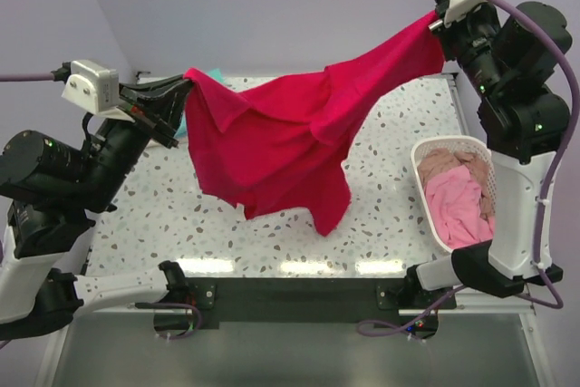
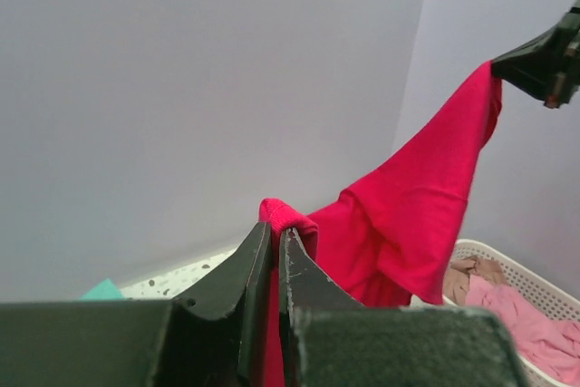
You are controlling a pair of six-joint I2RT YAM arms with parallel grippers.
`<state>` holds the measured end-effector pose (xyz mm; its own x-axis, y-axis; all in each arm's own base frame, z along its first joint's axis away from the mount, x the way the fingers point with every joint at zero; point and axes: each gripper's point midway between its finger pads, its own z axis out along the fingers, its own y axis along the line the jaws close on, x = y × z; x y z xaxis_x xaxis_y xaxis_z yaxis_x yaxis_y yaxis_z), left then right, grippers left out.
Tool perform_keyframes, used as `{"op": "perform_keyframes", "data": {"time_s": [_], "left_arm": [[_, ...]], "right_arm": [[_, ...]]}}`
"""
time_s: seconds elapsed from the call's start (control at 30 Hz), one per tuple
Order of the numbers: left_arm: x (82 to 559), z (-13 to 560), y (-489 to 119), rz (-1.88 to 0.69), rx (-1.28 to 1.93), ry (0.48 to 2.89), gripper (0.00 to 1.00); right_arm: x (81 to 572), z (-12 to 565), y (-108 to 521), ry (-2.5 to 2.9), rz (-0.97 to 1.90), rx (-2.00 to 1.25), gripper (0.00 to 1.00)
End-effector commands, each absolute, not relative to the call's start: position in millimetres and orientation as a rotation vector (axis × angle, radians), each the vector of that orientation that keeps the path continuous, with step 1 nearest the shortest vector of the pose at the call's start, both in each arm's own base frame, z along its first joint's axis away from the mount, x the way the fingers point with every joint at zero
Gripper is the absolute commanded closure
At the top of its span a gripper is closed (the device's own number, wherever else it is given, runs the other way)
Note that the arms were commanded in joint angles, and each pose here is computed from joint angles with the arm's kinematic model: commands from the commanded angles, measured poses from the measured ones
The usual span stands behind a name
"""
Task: Fold and stack the t-shirts
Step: Flatten the tshirt out
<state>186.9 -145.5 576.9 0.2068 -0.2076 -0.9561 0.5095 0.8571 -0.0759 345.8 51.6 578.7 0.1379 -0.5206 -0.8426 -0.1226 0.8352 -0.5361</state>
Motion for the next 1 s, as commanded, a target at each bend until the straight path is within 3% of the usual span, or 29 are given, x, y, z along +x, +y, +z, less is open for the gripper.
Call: {"op": "perform_keyframes", "data": {"time_s": [0.0, 0.3, 0.57, 0.73, 0.83, 0.97], "left_arm": [[191, 586, -130, -0.438, 0.238, 1.256, 1.0], [125, 658, -77, -0.631, 0.245, 0.951, 1.0], [89, 684, -56, -0.7, 0.295, 0.836, 1.0], [123, 665, -89, -0.635, 0.316, 0.965, 1.0], [164, 614, -126, -0.55, 0.321, 1.149, 1.0], [214, 535, -147, -0.413, 0.186, 1.318, 1.0]], "right_arm": [[291, 626, 47, 1.272, -0.257, -0.5, 1.0], [194, 622, 67, 1.182, -0.07, -0.657, 1.0], [129, 654, 33, 1.036, -0.191, -0.553, 1.0], [186, 602, 33, 1.236, -0.171, -0.493, 1.0], [231, 539, 42, 1.413, -0.119, -0.477, 1.0], [294, 402, 59, 1.684, -0.067, -0.509, 1.0]]}}
